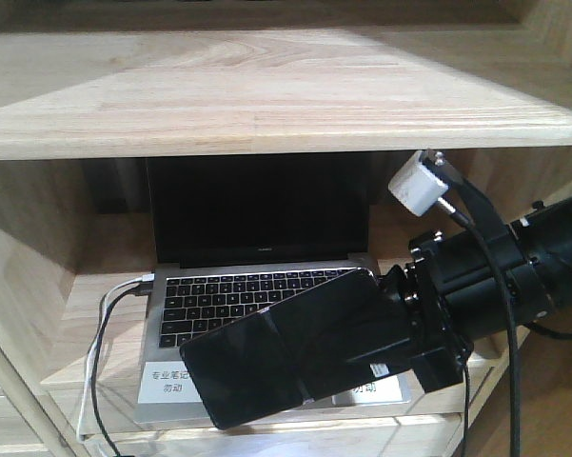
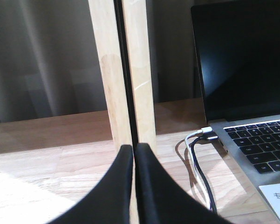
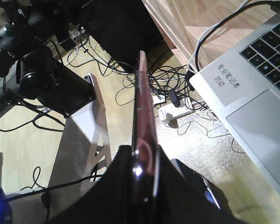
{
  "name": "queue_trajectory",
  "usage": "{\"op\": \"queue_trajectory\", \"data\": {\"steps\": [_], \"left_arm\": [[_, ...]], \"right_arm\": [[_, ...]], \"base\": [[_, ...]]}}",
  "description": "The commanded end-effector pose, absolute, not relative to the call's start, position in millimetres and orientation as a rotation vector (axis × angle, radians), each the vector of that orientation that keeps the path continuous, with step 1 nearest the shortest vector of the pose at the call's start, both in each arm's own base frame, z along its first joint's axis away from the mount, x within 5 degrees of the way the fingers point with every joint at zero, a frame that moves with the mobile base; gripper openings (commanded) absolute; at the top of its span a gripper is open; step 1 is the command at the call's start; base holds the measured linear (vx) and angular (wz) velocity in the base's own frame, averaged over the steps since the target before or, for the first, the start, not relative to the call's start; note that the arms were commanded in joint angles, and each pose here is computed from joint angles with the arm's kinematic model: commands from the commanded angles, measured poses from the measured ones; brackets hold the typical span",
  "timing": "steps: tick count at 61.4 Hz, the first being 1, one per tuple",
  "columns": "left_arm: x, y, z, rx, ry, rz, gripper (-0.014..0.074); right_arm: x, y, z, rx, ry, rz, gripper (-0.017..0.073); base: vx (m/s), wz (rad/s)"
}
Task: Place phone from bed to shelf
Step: 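Raise the right gripper with the phone above the upper shelf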
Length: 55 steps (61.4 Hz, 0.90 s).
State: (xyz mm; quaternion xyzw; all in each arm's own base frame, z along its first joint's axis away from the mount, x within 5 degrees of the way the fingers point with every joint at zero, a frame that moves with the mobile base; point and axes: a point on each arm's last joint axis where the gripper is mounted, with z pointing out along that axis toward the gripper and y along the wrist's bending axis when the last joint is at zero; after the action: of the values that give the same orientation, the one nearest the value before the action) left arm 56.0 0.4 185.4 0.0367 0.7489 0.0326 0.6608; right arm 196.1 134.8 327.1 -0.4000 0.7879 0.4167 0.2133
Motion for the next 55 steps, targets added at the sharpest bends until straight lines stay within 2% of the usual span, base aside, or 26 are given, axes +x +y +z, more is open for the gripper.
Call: {"op": "queue_trajectory", "data": {"steps": [1, 29, 42, 55], "left_arm": [[54.9, -0.1, 201.1, 0.076, 1.587, 0.065, 0.0001], [54.9, -0.1, 201.1, 0.076, 1.587, 0.065, 0.0001], [54.9, -0.1, 201.1, 0.076, 1.587, 0.065, 0.0001], [54.9, -0.1, 201.1, 0.076, 1.587, 0.065, 0.0001]], "right_arm": [[182.9, 135.5, 363.4, -1.137, 2.041, 1.238, -0.0001], [187.3, 135.5, 479.3, -1.067, 1.74, 1.078, -0.0001], [218.9, 144.1, 507.9, -1.041, 1.649, 1.033, -0.0001], [264.8, 158.6, 521.4, -0.962, 1.559, 1.079, -0.0001]], "base": [[0.0, 0.0], [0.0, 0.0], [0.0, 0.0], [0.0, 0.0]]}}
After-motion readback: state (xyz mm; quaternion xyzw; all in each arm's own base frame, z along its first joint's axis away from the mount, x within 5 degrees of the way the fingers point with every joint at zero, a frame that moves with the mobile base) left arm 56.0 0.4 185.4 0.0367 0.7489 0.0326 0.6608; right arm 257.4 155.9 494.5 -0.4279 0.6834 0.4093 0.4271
